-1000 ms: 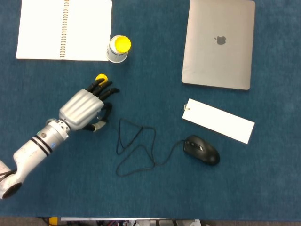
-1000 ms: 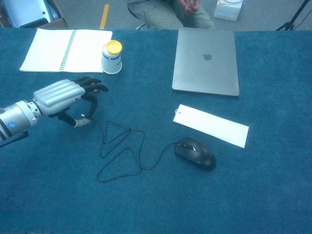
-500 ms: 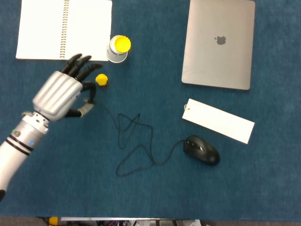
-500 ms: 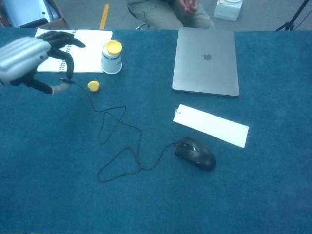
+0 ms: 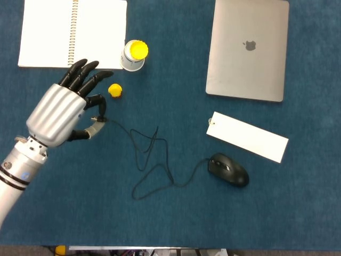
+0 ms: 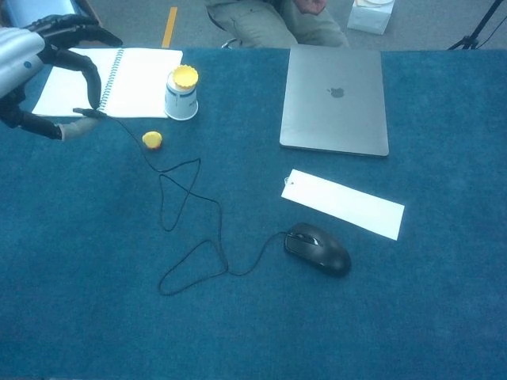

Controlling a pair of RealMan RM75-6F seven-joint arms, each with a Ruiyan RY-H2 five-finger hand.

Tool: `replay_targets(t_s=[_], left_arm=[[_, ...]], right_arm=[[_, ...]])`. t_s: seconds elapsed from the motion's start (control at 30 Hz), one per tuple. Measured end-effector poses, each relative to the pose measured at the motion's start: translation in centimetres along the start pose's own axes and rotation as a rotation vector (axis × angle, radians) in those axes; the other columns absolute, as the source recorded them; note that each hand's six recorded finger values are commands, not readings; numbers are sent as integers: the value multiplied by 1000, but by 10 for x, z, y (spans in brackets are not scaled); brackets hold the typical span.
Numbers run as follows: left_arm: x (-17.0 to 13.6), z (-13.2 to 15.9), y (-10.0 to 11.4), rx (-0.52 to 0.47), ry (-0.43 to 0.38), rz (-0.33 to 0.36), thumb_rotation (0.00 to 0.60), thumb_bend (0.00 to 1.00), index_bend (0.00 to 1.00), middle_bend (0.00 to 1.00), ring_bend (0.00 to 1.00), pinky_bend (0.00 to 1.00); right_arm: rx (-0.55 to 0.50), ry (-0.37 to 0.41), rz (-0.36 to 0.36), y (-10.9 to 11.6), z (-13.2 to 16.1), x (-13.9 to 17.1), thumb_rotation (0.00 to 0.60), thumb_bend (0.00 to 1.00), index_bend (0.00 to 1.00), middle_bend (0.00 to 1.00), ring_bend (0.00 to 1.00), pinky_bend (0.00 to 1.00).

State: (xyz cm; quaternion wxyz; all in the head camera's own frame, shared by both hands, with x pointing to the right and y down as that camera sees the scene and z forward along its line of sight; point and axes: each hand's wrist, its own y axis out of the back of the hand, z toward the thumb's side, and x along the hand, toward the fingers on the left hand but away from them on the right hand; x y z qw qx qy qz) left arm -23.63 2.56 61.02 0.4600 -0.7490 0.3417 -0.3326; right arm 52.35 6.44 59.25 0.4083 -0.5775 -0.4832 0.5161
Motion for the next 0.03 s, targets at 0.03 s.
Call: replay_targets(t_s=[0.03], left_arm=[[0, 0, -1, 1, 1, -3, 600, 331, 588, 146, 0, 0]], right_arm=[[-1, -1, 0, 0, 0, 0, 600, 370, 696, 493, 335, 415]])
